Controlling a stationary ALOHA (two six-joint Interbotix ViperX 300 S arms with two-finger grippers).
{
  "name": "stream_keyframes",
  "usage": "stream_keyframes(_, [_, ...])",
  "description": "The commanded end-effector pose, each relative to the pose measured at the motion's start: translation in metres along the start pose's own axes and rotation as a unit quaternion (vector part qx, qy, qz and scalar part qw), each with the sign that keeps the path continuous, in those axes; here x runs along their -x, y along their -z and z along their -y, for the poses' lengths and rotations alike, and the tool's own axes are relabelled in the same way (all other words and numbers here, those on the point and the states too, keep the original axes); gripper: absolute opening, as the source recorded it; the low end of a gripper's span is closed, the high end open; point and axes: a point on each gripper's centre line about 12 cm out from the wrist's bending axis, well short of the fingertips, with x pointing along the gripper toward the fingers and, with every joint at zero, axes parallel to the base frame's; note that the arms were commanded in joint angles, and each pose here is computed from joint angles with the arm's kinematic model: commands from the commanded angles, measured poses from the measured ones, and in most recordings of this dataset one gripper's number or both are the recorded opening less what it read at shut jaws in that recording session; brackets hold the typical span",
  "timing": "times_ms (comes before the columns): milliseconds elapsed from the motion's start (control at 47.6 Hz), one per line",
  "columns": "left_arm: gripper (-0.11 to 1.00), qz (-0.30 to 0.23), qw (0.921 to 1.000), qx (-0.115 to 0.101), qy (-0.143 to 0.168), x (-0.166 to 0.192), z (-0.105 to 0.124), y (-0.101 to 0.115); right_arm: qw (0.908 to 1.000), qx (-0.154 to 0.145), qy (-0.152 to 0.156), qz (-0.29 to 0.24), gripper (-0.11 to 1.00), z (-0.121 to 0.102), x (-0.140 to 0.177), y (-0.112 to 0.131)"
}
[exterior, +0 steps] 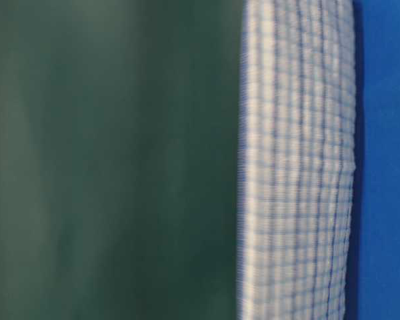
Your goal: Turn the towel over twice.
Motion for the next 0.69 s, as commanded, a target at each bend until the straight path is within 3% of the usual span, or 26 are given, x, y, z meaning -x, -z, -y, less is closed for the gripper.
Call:
stream_keyframes(0, [0.03, -0.011, 0.9994, -0.003, 0.032, -0.005, 0.016, 0.001, 0.9998, 0.0, -0.017, 0.004, 0.03, -0.011, -0.004, 0.003])
stream_keyframes(252, [0.03, -0.053, 0.9968, 0.008, 0.058, -0.02, 0.031, 0.017, 0.9982, -0.006, -0.059, 0.007, 0.03, -0.039, -0.023, 0.02])
stream_keyframes(673, [0.03, -0.077, 0.9953, 0.006, 0.057, -0.033, 0.033, 0.021, 0.9984, -0.009, -0.055, -0.014, 0.03, -0.042, -0.038, 0.019])
